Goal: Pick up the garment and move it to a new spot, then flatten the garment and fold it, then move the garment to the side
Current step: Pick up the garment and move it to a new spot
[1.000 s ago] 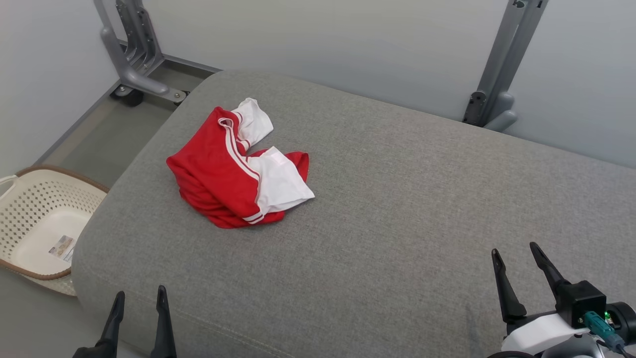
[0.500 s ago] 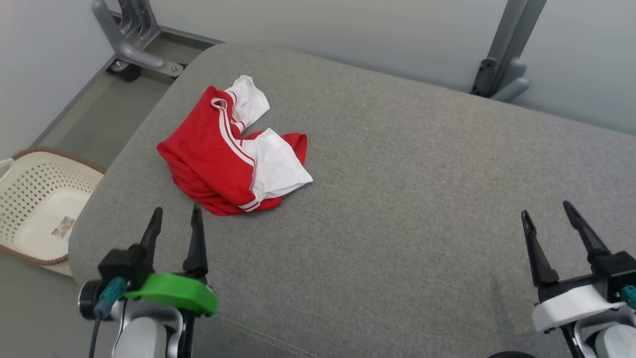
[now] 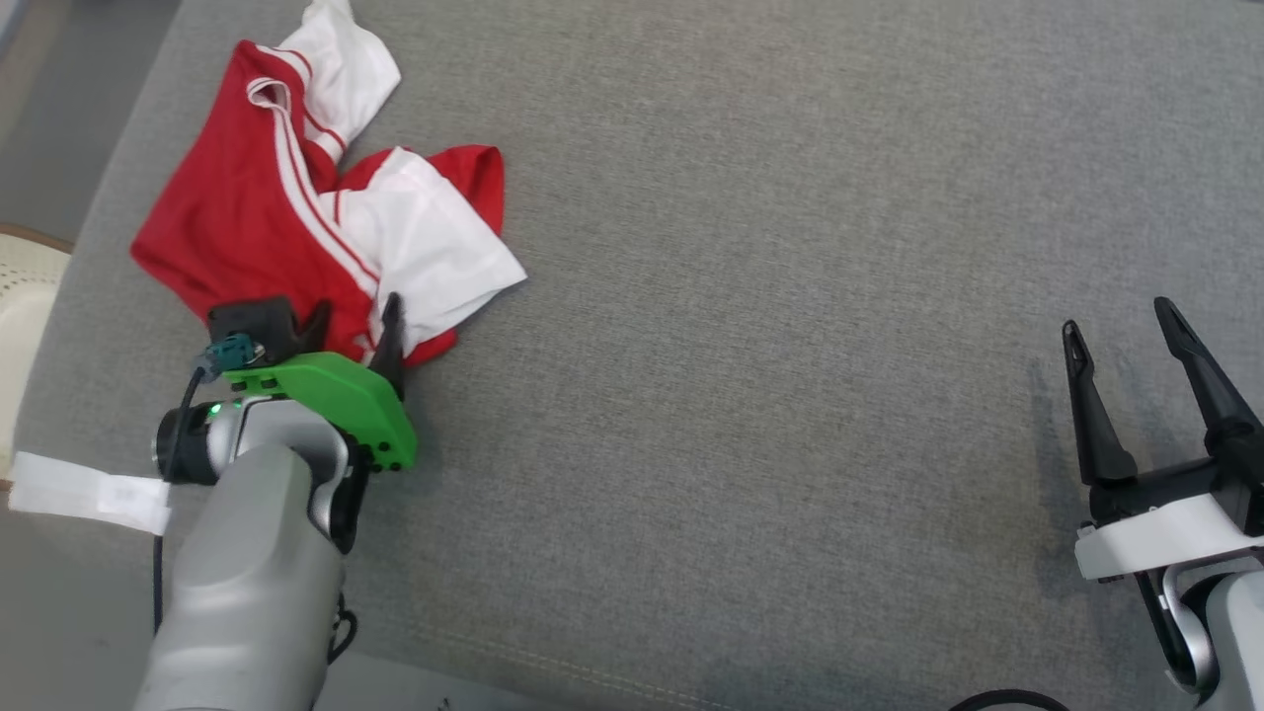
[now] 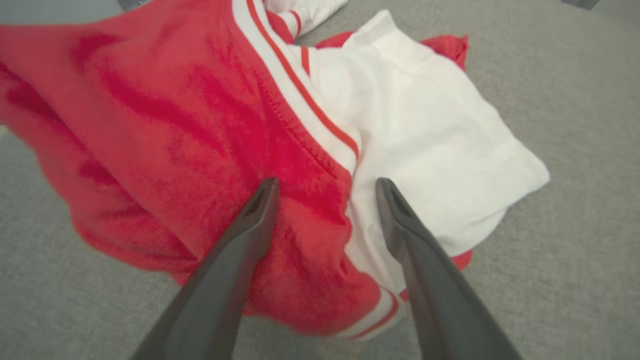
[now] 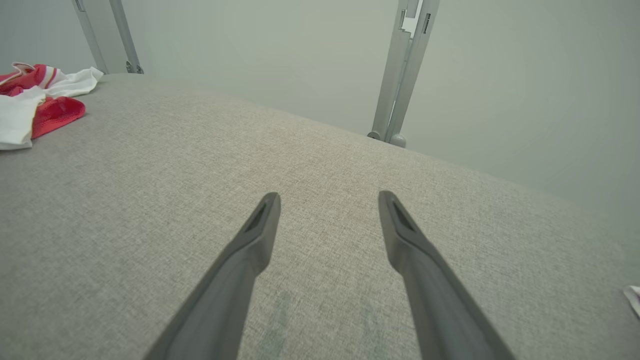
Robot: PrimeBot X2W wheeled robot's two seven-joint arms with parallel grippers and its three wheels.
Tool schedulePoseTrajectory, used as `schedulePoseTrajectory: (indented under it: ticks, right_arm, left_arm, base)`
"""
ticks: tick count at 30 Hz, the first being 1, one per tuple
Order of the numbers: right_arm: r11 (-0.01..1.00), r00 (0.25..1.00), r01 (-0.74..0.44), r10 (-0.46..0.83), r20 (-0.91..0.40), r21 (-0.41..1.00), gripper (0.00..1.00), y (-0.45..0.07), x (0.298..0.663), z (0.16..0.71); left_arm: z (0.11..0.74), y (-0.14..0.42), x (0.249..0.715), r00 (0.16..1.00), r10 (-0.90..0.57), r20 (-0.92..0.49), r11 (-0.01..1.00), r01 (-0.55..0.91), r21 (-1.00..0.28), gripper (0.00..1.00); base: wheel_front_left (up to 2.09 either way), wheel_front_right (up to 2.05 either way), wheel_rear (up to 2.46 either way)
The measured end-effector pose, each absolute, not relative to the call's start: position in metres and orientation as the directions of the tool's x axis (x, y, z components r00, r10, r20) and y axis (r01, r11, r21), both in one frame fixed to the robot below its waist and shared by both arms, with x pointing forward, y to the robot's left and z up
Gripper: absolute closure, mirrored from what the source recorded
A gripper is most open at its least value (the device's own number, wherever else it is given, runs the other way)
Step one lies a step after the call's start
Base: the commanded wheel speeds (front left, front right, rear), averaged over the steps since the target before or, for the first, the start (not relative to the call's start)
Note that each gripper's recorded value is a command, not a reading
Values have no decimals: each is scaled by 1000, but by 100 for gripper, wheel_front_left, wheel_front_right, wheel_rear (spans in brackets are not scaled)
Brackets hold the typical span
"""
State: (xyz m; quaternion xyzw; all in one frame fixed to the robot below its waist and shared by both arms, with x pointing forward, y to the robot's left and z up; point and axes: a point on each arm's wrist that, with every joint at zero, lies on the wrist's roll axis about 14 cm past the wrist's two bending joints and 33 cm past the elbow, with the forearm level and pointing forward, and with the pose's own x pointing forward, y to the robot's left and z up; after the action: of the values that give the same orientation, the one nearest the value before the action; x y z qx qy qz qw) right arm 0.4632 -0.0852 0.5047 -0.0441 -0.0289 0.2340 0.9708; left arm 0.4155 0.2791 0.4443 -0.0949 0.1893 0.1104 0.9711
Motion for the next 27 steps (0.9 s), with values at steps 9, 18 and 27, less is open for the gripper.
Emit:
schedulePoseTrajectory:
  ticks: [9, 18, 27]
  right_arm:
    - [934, 935, -353, 353, -11, -60, 0, -119, 457, 486]
    - [949, 949, -313, 313, -27, -24, 0, -124, 437, 488]
    - [955, 956, -294, 293, 31, 29, 0, -114, 415, 516]
  left_arm:
    - [397, 288, 428, 825, 215, -523, 961, -274, -37, 100]
    - [433, 261, 451, 908, 145, -393, 974, -201, -106, 100]
    - [535, 203, 489, 993, -40, -113, 991, 24, -135, 100]
  base:
    - [0, 0, 0]
    - [0, 0, 0]
    - [0, 0, 0]
